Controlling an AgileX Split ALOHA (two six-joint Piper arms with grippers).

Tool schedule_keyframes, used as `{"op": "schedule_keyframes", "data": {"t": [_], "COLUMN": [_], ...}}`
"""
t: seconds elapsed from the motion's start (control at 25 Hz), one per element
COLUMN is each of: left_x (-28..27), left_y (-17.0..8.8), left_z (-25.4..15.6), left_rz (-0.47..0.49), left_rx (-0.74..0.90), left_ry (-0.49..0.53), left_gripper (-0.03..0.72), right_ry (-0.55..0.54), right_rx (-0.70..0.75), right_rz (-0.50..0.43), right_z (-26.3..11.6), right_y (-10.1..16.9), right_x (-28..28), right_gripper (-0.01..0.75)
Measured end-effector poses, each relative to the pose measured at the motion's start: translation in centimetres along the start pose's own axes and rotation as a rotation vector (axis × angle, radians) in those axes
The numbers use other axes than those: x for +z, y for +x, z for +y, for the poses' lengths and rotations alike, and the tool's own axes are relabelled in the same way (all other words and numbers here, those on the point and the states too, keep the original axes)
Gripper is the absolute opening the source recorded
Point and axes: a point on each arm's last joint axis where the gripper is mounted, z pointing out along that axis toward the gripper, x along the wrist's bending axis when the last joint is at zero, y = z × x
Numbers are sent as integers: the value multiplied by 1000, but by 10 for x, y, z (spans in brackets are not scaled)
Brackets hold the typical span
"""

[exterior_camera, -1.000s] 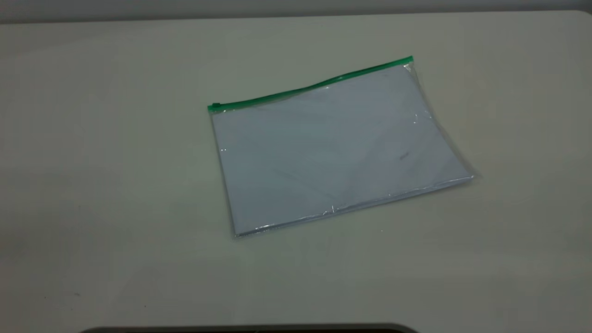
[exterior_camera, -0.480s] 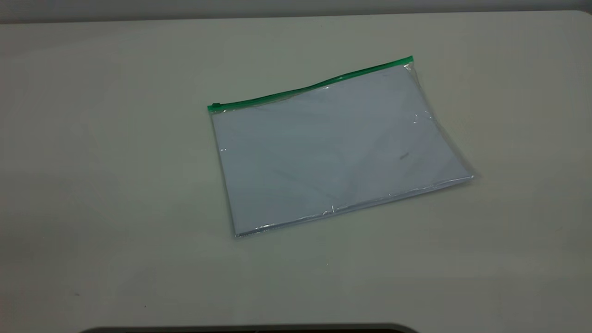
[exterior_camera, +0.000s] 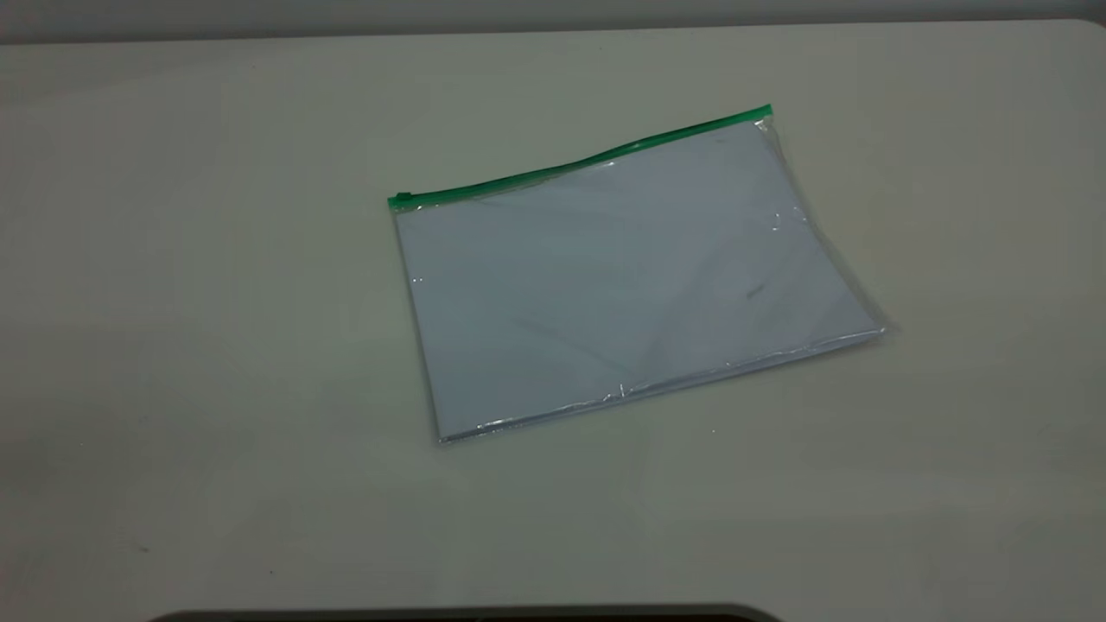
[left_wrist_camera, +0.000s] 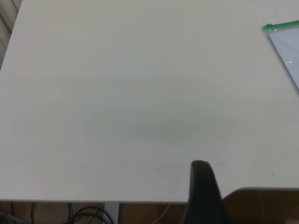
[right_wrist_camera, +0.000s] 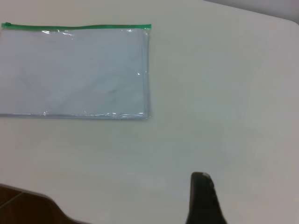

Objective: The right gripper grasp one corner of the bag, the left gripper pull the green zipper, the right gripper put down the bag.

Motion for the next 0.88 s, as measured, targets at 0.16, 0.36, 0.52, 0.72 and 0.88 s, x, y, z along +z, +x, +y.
{"op": "schedule_keyframes", "data": {"t": [0.16, 0.36, 0.52, 0.72, 0.88], "left_x": [0, 0, 0, 0, 0], "left_y": [0, 0, 0, 0, 0], "left_z": [0, 0, 0, 0, 0], "left_rz": [0, 0, 0, 0, 0], "left_rx": [0, 0, 0, 0, 0], "left_ry": [0, 1, 1, 1, 1], "left_gripper": [569, 569, 569, 569, 569], "right_ry": [2, 7, 8, 8, 8], "right_rx": [15, 69, 93, 95, 95], "right_rz": [-8, -56, -75, -75, -75], "right_z": [0, -1, -1, -1, -1], "right_y": [-1, -5, -7, -7, -7], "right_x": [0, 0, 0, 0, 0], "right_gripper": [524, 524, 524, 524, 524]}}
